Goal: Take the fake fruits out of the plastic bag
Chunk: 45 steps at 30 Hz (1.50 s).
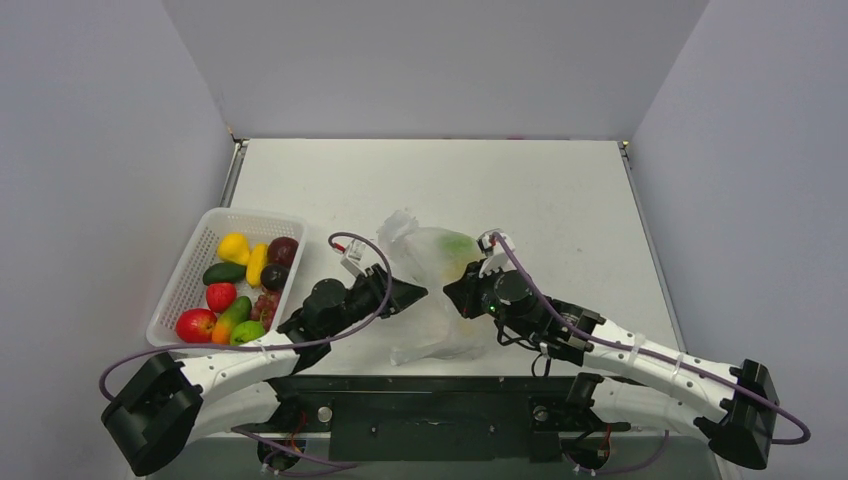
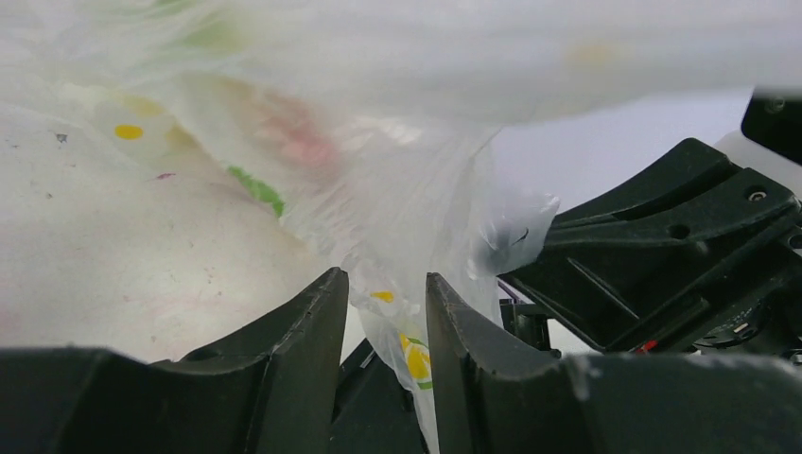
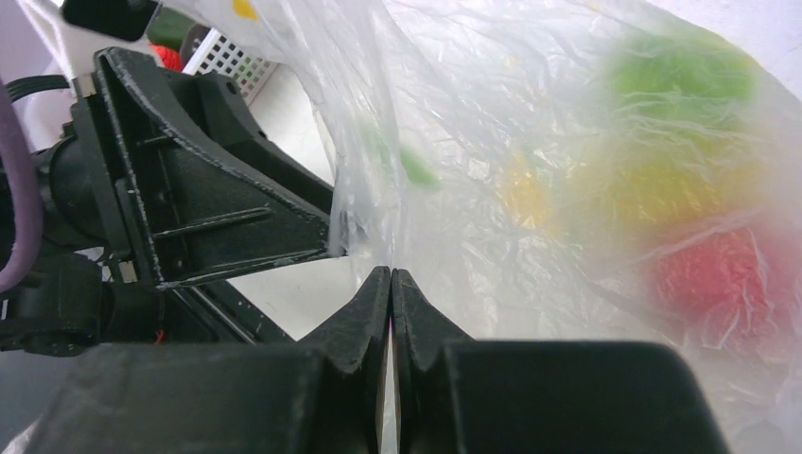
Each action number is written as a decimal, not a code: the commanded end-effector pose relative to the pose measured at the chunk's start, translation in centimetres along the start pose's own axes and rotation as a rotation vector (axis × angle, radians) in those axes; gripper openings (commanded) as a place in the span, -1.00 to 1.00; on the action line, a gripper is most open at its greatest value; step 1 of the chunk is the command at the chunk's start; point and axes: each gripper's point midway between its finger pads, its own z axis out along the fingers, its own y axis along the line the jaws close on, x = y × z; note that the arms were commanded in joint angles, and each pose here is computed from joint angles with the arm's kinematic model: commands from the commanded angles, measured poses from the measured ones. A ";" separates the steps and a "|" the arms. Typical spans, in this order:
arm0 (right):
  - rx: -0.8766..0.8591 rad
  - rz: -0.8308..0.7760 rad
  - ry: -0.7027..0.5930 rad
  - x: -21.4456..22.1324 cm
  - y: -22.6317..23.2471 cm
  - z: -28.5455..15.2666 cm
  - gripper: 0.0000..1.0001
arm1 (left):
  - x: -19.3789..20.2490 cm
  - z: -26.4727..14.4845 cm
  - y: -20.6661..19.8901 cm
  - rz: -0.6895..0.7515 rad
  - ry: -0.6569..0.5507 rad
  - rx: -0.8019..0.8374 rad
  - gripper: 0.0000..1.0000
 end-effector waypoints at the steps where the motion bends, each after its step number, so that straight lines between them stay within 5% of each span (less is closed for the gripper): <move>1: 0.078 0.002 -0.057 -1.3 -1.4 -0.7 -1.00 | -0.7 -0.7 0.1 0.040 -0.031 -0.017 -0.34; 6: 0.074 -0.021 -0.071 -1.9 -1.3 -1.2 -1.00 | -1.1 -1.1 0.0 0.064 -0.042 -0.027 -0.25; 12: -0.004 -0.035 -0.034 -1.7 0.8 -0.4 -1.00 | -1.4 -0.7 -1.9 0.041 -0.032 0.023 0.73; 15: -0.068 -0.045 -0.025 -1.0 2.6 -0.3 -1.00 | -2.0 -0.3 -3.0 0.026 -0.050 0.055 0.79; 21: -0.166 -0.094 -0.004 -0.2 5.4 -0.8 -1.00 | -2.2 0.6 -3.2 0.021 -0.048 0.059 0.62; 24: -0.151 -0.103 0.018 0.5 5.3 -1.0 -1.00 | -1.9 0.4 -3.0 0.023 -0.048 0.075 0.15; 29: 0.002 -0.111 -0.033 -0.6 2.2 -1.7 -0.94 | -1.9 -0.5 -2.6 0.051 -0.065 0.088 -0.25; 32: 0.006 -0.133 -0.035 -1.1 2.1 -2.1 -0.52 | -2.1 -1.2 -3.3 0.082 -0.073 0.119 -0.35; 38: -0.146 -0.151 0.038 0.8 5.2 -1.1 -0.15 | -2.1 -2.2 -4.1 0.100 -0.085 0.163 -0.58; 42: -0.163 -0.149 0.047 1.5 5.9 -0.3 -0.09 | -2.1 -2.1 -4.4 0.107 -0.079 0.173 -0.60; 45: -0.155 -0.124 0.063 1.9 6.1 0.5 -0.32 | -2.0 -2.3 -4.5 0.095 -0.075 0.183 -0.58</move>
